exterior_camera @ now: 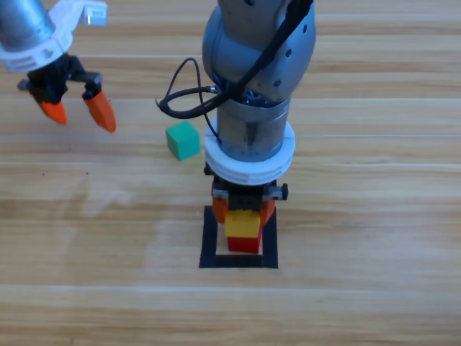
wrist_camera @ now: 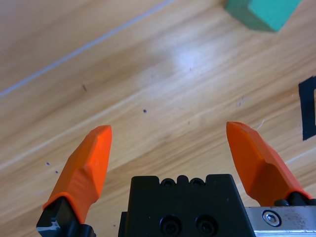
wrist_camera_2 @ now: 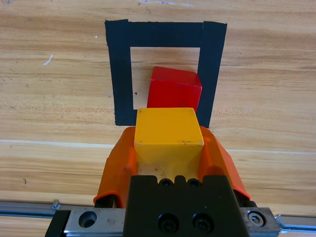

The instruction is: Stack the blocks in the rectangular block: red at the bottom, yellow in the middle, green on top

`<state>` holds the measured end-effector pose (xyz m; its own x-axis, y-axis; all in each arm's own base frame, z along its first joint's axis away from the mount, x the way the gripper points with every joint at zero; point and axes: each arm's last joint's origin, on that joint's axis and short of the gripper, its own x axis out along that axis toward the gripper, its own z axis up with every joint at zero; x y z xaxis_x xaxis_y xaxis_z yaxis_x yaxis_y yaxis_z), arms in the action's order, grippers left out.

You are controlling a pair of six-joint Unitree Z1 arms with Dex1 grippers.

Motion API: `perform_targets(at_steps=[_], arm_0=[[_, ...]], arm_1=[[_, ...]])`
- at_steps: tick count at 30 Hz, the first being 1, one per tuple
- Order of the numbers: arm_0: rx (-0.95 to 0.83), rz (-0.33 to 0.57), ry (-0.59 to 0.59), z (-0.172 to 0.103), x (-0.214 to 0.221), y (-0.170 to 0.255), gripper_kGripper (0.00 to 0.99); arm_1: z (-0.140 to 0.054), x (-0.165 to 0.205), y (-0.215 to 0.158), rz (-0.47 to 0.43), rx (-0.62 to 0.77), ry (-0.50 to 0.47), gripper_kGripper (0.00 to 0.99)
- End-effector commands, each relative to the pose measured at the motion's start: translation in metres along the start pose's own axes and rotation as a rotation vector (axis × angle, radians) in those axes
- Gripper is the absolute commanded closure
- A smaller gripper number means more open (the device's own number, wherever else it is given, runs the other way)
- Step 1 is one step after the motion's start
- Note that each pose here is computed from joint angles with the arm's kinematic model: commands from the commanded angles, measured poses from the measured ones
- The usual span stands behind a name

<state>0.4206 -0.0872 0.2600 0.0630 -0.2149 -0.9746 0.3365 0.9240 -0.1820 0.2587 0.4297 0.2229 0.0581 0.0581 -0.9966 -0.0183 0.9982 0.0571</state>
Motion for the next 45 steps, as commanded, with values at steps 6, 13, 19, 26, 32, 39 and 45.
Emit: perform_targets(at_steps=[6, 13, 19, 26, 32, 39, 45], arm_0=[[-0.018, 0.028, 0.019, 0.017, 0.002, 0.015, 0.000], [-0.018, 0.025, 0.024, 0.016, 0.001, 0.015, 0.000], [0.032, -0.003, -0.017, 0.014, -0.022, 0.008, 0.000], [0.062, -0.012, -0.020, 0.015, -0.022, -0.010, 0.000], [0.082, -0.019, -0.016, 0.018, -0.017, -0.025, 0.000], [0.074, -0.020, -0.029, 0.020, -0.020, -0.030, 0.000], [0.071, -0.019, -0.021, 0.022, -0.016, -0.029, 0.000]], arm_1=[[-0.002, 0.029, 0.009, -0.057, 0.019, 0.017, 0.972], [0.005, 0.033, 0.005, -0.064, 0.032, 0.024, 0.972], [0.013, 0.036, 0.001, -0.064, 0.045, 0.031, 0.972], [0.020, 0.031, -0.003, -0.059, 0.056, 0.031, 0.972], [0.025, 0.031, -0.007, -0.063, 0.063, 0.032, 0.972], [0.034, 0.035, -0.014, -0.074, 0.079, 0.041, 0.972], [0.036, 0.035, -0.015, -0.073, 0.079, 0.045, 0.972]])
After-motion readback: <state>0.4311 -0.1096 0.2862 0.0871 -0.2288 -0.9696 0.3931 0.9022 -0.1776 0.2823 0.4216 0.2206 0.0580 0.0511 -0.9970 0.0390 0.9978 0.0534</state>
